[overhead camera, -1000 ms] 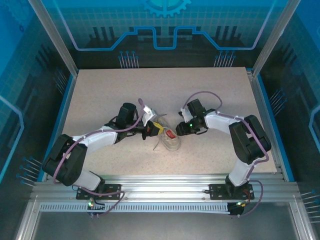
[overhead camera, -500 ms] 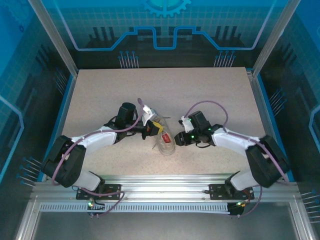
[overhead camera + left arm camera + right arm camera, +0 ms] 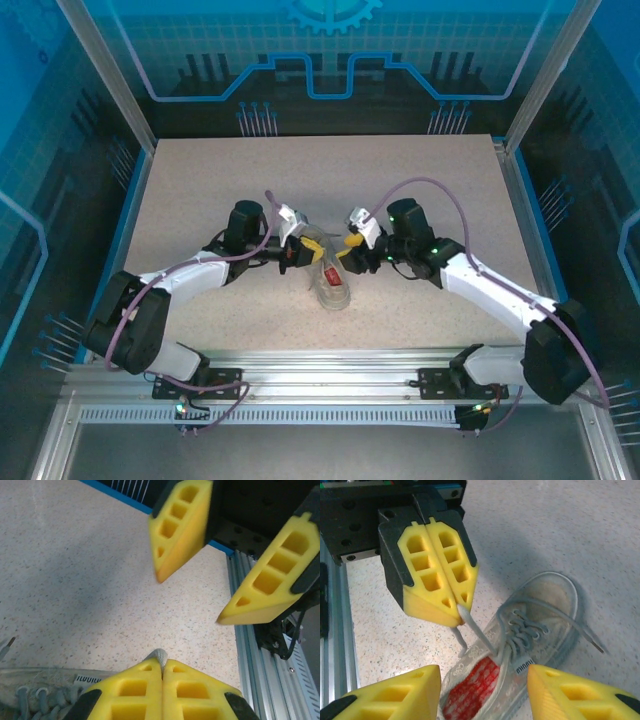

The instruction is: Tie the shoes

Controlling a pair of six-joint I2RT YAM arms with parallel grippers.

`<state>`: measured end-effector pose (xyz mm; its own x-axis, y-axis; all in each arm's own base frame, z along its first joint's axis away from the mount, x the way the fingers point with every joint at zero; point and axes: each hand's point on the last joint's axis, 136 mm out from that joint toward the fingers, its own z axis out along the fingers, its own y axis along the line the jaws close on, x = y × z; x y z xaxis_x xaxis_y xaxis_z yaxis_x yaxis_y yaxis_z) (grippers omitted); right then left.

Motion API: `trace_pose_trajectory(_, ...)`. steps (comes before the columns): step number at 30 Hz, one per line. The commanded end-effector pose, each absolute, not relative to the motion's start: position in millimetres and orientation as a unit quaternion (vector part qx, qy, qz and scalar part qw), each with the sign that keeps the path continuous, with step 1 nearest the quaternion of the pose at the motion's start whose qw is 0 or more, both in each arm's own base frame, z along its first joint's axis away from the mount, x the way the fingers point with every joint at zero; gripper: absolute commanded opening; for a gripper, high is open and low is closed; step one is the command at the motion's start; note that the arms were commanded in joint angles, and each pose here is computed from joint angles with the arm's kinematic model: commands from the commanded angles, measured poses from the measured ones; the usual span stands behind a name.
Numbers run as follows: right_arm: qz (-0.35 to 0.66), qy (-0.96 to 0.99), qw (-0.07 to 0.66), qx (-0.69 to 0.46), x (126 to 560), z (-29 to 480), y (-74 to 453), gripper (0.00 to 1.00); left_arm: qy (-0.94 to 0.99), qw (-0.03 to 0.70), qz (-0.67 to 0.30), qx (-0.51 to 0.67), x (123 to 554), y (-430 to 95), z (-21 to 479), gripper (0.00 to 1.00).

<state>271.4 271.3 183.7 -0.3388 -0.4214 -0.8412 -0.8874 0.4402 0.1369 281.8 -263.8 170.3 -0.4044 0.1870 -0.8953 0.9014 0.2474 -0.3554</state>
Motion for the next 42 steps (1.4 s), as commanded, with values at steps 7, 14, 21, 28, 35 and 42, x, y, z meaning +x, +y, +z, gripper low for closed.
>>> trace_pose_trajectory(7,0.322,0.67,0.39,-0.543,272,195,296,0.48,0.64,0.394,-0.483,0.449,268,-264,178,0.0)
trace_pose_trajectory(14,0.319,0.651,0.366,-0.583,270,185,300,0.45,0.64,0.385,-0.481,0.459,269,-265,177,0.0)
trace_pose_trajectory(21,0.309,0.643,0.342,-0.612,268,174,302,0.43,0.642,0.378,-0.482,0.461,268,-264,176,0.0)
trace_pose_trajectory(28,0.305,0.631,0.338,-0.628,264,168,305,0.42,0.646,0.373,-0.485,0.456,271,-262,176,0.0)
trace_pose_trajectory(35,0.305,0.629,0.337,-0.631,267,167,315,0.39,0.647,0.366,-0.489,0.456,272,-263,176,0.0)
trace_pose_trajectory(42,0.3,0.627,0.337,-0.635,268,166,320,0.0,0.647,0.362,-0.492,0.456,272,-264,176,0.0)
